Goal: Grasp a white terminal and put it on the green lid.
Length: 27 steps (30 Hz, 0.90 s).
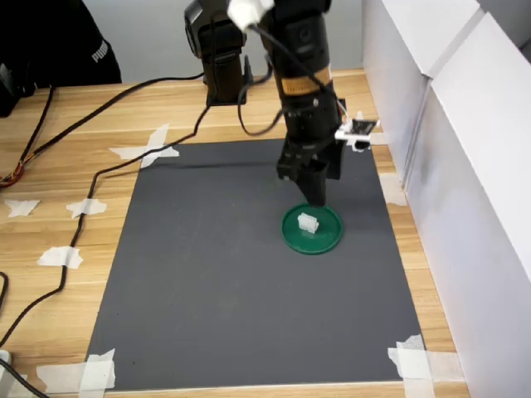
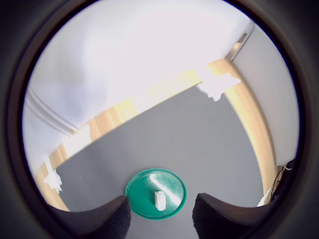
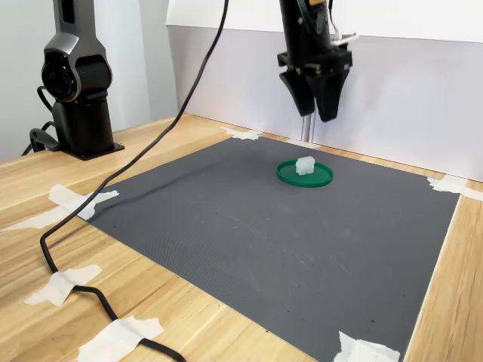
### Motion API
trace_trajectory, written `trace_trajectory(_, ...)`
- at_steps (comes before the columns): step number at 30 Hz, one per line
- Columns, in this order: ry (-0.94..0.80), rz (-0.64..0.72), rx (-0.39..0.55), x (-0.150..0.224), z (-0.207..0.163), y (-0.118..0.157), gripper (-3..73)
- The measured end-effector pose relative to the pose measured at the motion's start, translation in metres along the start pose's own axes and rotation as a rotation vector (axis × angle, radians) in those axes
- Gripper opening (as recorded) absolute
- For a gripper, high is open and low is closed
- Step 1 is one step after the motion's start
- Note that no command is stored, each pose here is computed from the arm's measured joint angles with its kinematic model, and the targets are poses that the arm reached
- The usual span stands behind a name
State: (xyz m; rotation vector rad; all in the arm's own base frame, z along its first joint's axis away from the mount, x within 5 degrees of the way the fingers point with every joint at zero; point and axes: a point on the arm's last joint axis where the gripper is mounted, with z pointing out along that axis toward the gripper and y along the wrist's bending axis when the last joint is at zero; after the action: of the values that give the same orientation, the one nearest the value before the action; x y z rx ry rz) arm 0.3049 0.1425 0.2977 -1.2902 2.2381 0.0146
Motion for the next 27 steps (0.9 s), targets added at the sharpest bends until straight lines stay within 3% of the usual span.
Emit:
trace_trajectory(5,-0.112,0.085,0.088,0.003,-0.055,0.005,32.3)
trace_trajectory(12,-0.184,0.18,0.172,0.048,-0.103,0.03,2.5)
trace_trajectory(17,-0.21,0.316,0.248,0.094,-0.113,0.034,-1.0)
trace_trajectory(27,-0.416,0.558,0.56,0.164,-0.125,0.052,-1.5)
